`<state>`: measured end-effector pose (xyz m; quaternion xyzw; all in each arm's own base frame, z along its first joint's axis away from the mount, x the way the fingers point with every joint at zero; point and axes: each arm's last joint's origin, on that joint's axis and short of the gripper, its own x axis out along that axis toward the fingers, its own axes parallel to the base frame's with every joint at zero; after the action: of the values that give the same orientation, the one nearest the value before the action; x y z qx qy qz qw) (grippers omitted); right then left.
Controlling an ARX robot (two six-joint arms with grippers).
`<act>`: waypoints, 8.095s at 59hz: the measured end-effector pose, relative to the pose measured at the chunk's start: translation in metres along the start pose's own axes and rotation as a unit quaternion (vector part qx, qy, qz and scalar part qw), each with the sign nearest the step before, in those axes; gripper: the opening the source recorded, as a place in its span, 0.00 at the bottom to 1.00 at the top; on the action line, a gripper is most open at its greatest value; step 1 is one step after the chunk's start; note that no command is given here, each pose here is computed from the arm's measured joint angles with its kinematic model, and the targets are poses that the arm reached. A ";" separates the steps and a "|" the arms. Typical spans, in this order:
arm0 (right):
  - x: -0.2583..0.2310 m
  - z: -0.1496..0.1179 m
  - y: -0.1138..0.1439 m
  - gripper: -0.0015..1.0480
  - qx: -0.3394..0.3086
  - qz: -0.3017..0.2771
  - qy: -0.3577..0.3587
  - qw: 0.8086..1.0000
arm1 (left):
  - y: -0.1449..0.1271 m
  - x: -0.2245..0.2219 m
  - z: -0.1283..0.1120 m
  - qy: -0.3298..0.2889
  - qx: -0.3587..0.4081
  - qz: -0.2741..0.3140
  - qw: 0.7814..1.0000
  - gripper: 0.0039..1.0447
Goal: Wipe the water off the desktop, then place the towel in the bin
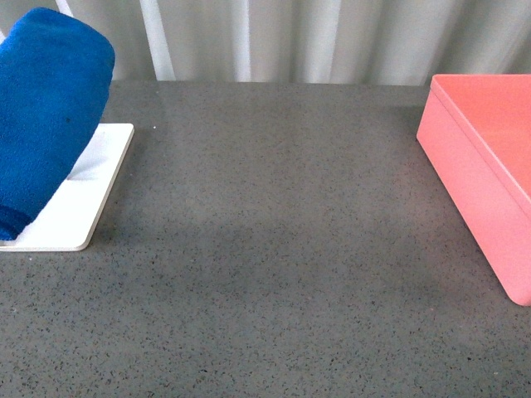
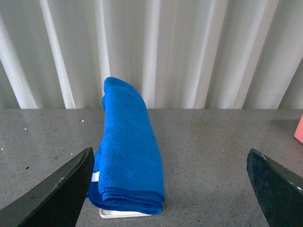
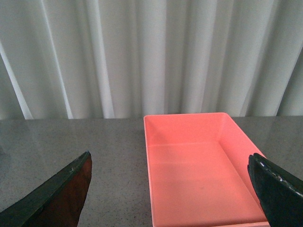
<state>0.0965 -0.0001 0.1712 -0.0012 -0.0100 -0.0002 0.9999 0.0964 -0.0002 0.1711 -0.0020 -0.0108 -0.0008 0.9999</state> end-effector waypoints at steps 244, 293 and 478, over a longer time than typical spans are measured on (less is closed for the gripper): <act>0.000 0.000 0.000 0.93 0.000 0.000 0.000 1.000 | -0.010 0.288 0.121 0.211 -0.108 -0.245 0.940 0.04; 0.000 0.000 0.000 0.93 0.000 0.000 0.000 1.000 | -0.118 0.248 0.087 0.216 -0.166 -0.414 0.868 0.04; 0.257 0.007 0.164 0.05 0.096 0.456 0.209 0.860 | -0.120 0.247 0.086 0.209 -0.159 -0.390 0.883 0.73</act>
<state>0.3537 0.1637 0.1830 0.0908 0.2013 0.4564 0.8619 0.3416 -0.1198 0.2628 -0.1569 0.1985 -0.3929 0.8841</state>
